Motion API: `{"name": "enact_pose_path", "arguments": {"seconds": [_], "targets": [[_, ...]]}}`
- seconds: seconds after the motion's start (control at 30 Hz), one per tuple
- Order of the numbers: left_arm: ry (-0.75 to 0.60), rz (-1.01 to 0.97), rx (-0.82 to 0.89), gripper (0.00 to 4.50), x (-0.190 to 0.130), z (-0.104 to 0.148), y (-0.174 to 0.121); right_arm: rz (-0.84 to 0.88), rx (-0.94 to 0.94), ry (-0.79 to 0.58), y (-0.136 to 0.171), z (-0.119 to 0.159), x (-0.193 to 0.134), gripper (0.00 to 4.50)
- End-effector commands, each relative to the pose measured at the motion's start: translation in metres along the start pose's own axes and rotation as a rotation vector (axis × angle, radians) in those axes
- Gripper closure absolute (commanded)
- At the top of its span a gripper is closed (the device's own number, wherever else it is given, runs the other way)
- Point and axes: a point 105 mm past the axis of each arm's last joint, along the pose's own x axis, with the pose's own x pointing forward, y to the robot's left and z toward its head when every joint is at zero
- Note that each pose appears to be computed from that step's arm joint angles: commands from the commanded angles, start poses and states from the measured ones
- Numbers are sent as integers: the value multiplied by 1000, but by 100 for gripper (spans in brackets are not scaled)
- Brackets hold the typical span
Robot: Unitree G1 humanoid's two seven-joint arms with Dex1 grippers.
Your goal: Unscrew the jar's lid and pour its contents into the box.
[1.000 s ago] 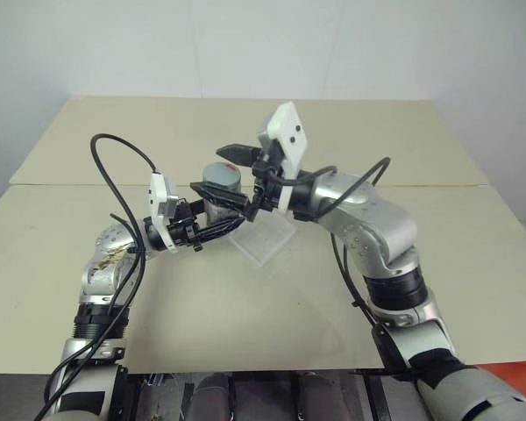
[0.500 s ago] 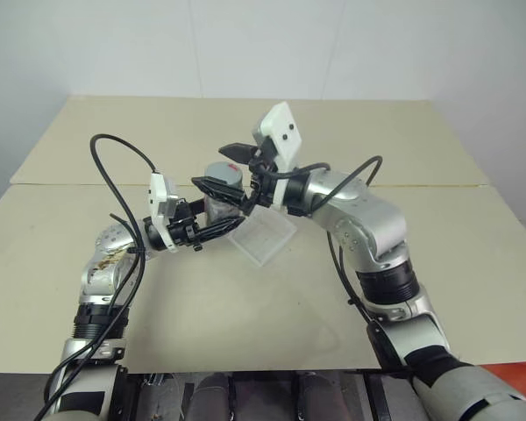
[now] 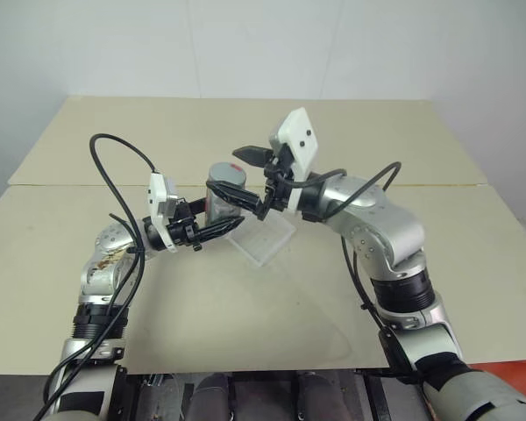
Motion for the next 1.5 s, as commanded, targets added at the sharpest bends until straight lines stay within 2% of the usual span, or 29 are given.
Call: {"name": "enact_pose_path", "arguments": {"seconds": [0.03, 0.87, 1.07, 1.23, 1.5], "targets": [[-40, -12, 58, 211, -1, 17, -1, -8, -13, -34, -1, 10, -8, 5], [-41, -3, 60, 211, -5, 17, 0, -3, -18, -22, 1, 6, -25, 5], [-41, 1, 57, 211, -5, 17, -2, 64, -10, -29, 11, 7, -33, 5], [-46, -21, 45, 211, -1, 16, -6, 97, 9, -88, 19, 21, -23, 5], [-49, -34, 46, 211, 1, 16, -7, 36, 15, -96, 6, 23, 1, 5]]}}
